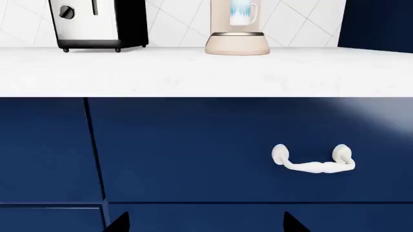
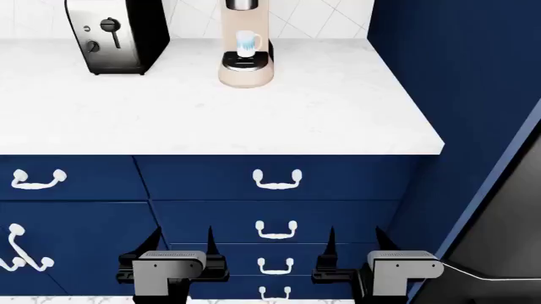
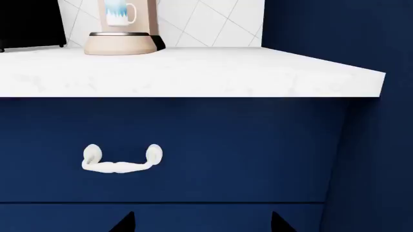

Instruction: Press the button on the coffee machine to serve coffee.

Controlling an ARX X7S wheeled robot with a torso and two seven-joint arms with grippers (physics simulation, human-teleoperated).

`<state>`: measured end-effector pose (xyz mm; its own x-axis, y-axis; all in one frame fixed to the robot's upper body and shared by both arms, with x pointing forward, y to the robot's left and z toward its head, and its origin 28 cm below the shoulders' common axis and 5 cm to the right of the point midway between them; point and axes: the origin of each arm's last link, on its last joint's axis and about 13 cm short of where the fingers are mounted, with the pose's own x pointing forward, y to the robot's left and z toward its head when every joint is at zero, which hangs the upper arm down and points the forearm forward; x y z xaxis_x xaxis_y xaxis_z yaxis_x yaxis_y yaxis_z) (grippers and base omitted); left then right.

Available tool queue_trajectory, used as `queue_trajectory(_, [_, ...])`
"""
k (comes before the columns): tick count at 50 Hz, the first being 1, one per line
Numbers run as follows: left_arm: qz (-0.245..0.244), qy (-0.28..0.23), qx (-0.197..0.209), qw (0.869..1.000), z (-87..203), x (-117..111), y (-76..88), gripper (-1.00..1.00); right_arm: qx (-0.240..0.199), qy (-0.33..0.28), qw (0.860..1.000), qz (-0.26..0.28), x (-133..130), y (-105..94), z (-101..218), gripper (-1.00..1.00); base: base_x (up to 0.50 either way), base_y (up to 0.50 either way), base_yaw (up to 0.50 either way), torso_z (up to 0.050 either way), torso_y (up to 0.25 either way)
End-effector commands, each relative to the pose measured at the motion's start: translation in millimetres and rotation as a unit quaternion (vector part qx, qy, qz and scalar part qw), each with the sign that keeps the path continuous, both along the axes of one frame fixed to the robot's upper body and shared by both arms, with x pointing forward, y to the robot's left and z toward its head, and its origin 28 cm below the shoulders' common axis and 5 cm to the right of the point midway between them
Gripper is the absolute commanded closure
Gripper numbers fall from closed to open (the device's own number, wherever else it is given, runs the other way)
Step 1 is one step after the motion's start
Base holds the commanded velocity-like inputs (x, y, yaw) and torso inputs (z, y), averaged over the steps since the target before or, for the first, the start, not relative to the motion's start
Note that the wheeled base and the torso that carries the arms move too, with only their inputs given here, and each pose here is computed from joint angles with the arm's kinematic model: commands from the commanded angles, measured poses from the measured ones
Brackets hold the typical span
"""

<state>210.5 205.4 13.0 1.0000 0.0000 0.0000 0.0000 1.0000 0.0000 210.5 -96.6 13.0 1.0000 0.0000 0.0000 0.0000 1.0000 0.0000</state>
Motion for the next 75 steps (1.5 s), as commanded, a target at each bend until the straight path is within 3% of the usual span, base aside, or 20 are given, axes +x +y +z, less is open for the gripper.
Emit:
queue_trajectory(1, [0.003,0.000,0.001,1.000,0.0,0.0,0.1,-1.00,-0.006,0.000,1.000,0.003,0.3,1.4,0.3,-1.00,0.00,0.00,0.00,0.000,0.000])
queue_trajectory(15, [-0.001,0.002,0.000,1.000,0.0,0.0,0.0,-1.00,-0.015,-0.009,1.000,-0.002,-0.5,1.1,1.9,-1.00,0.00,0.00,0.00,0.000,0.000])
queue_trajectory(24, [0.023,-0.006,0.008,1.000,0.1,-0.2,0.0,-1.00,-0.022,-0.008,1.000,-0.009,-1.6,-0.2,2.8,-1.00,0.02,0.18,0.00,0.000,0.000])
queue_trajectory(58, [0.010,-0.010,0.017,1.000,0.1,0.2,0.3,-1.00,-0.032,-0.007,0.999,-0.020,-3.5,-0.9,3.1,-1.00,0.13,0.08,0.00,0.000,0.000])
queue_trajectory(75, [-0.002,-0.033,-0.005,0.999,-0.5,1.1,-0.1,-1.00,-0.036,-0.004,0.999,-0.022,-2.4,-1.1,3.0,-1.00,0.00,0.00,0.00,0.020,0.000])
